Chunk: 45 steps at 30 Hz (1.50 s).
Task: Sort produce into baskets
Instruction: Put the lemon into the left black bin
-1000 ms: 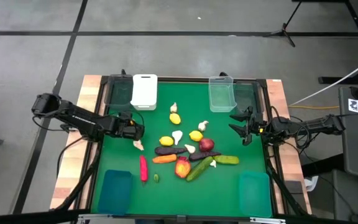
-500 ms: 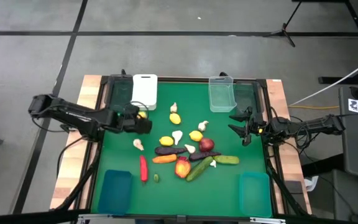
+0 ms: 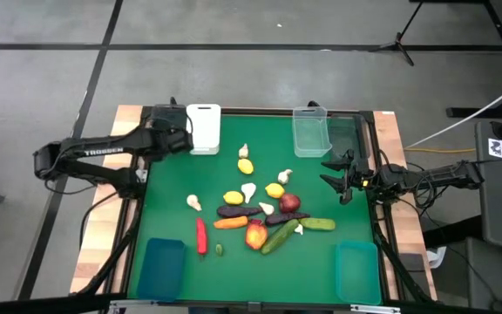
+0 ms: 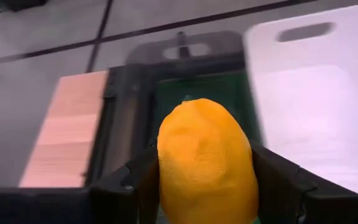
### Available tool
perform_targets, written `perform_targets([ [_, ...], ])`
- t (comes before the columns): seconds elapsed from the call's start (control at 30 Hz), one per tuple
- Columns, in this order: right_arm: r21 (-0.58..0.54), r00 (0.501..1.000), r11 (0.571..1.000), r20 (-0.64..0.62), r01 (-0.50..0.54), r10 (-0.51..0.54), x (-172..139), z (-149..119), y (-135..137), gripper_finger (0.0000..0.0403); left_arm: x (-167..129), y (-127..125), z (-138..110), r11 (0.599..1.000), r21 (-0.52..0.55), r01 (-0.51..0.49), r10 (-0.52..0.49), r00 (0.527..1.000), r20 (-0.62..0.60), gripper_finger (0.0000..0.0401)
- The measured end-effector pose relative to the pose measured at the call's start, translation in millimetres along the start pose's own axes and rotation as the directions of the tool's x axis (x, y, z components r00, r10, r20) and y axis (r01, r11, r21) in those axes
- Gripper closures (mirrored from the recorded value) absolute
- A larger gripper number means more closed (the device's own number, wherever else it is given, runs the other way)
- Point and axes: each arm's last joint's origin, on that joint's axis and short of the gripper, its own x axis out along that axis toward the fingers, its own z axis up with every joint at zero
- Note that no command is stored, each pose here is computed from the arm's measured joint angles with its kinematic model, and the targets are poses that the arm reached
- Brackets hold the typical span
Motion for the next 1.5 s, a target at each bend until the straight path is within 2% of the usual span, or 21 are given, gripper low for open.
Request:
perform_targets([
  [0.1, 0.000, 1.000, 1.000, 0.000, 0.000, 0.000, 0, 0, 0, 0.0185, 12, 2, 2, 1.000, 0.002, -0.026, 0.026, 1.000, -0.005, 0.0202],
  [0.23, -0.001, 1.000, 1.000, -0.002, 0.001, -0.001, 0, 0, 0, 0.0185, 26, -1, 5, 1.000, -0.003, 0.010, -0.010, 1.000, 0.002, 0.0193],
  [0.4, -0.001, 1.000, 1.000, -0.003, 0.000, 0.000, 0, 0, 0, 0.0185, 37, 0, 6, 1.000, -0.005, 0.004, -0.004, 1.000, 0.021, 0.0183],
  [0.77, -0.007, 1.000, 1.000, -0.019, 0.003, -0.003, 0, -2, 0, 0.0185, 38, 1, 7, 0.989, 0.147, 0.014, -0.015, 1.000, 0.008, 0.0117],
  [0.87, -0.007, 1.000, 1.000, -0.019, 0.002, -0.002, 0, -2, 0, 0.0185, 35, -5, 8, 0.980, 0.173, 0.096, -0.097, 0.995, -0.003, 0.0105],
  [1.0, -0.007, 1.000, 1.000, -0.020, 0.002, -0.002, 0, -2, 0, 0.0185, 22, -20, 15, 0.938, 0.175, 0.300, -0.307, 0.951, 0.019, 0.0101],
  [1.07, -0.007, 1.000, 1.000, -0.019, 0.002, -0.002, 0, -2, 0, 0.0185, 9, -30, 22, 0.883, 0.190, 0.429, -0.447, 0.893, 0.062, 0.0102],
  [1.1, -0.007, 1.000, 1.000, -0.019, 0.003, -0.003, 0, -2, 0, 0.0185, 2, -36, 25, 0.834, 0.221, 0.506, -0.532, 0.843, 0.078, 0.0103],
  [1.13, -0.007, 1.000, 1.000, -0.019, 0.002, -0.003, 0, -2, 0, 0.0185, -5, -43, 26, 0.762, 0.278, 0.584, -0.625, 0.776, 0.082, 0.0105],
  [1.23, -0.007, 1.000, 1.000, -0.020, 0.002, -0.002, 0, -2, 0, 0.0185, -30, -61, 25, 0.491, 0.468, 0.735, -0.848, 0.525, 0.065, 0.0106],
  [1.27, -0.008, 1.000, 1.000, -0.021, 0.002, -0.002, 0, -2, 0, 0.0185, -38, -66, 23, 0.419, 0.516, 0.747, -0.888, 0.455, 0.063, 0.0106],
  [1.3, -0.008, 1.000, 1.000, -0.021, 0.002, -0.002, 0, -2, 0, 0.0185, -44, -71, 21, 0.370, 0.556, 0.744, -0.912, 0.406, 0.065, 0.0106],
  [1.33, -0.008, 1.000, 1.000, -0.022, 0.002, -0.002, 0, -2, 0, 0.0185, -49, -75, 19, 0.338, 0.589, 0.734, -0.926, 0.373, 0.067, 0.0106],
  [1.4, -0.009, 1.000, 1.000, -0.025, 0.003, -0.003, 0, -3, 0, 0.0185, -55, -83, 16, 0.300, 0.639, 0.709, -0.942, 0.325, 0.082, 0.0107],
  [1.5, -0.009, 1.000, 1.000, -0.025, 0.003, -0.003, 0, -3, 0, 0.0185, -56, -95, 10, 0.265, 0.676, 0.688, -0.953, 0.291, 0.077, 0.0107],
])
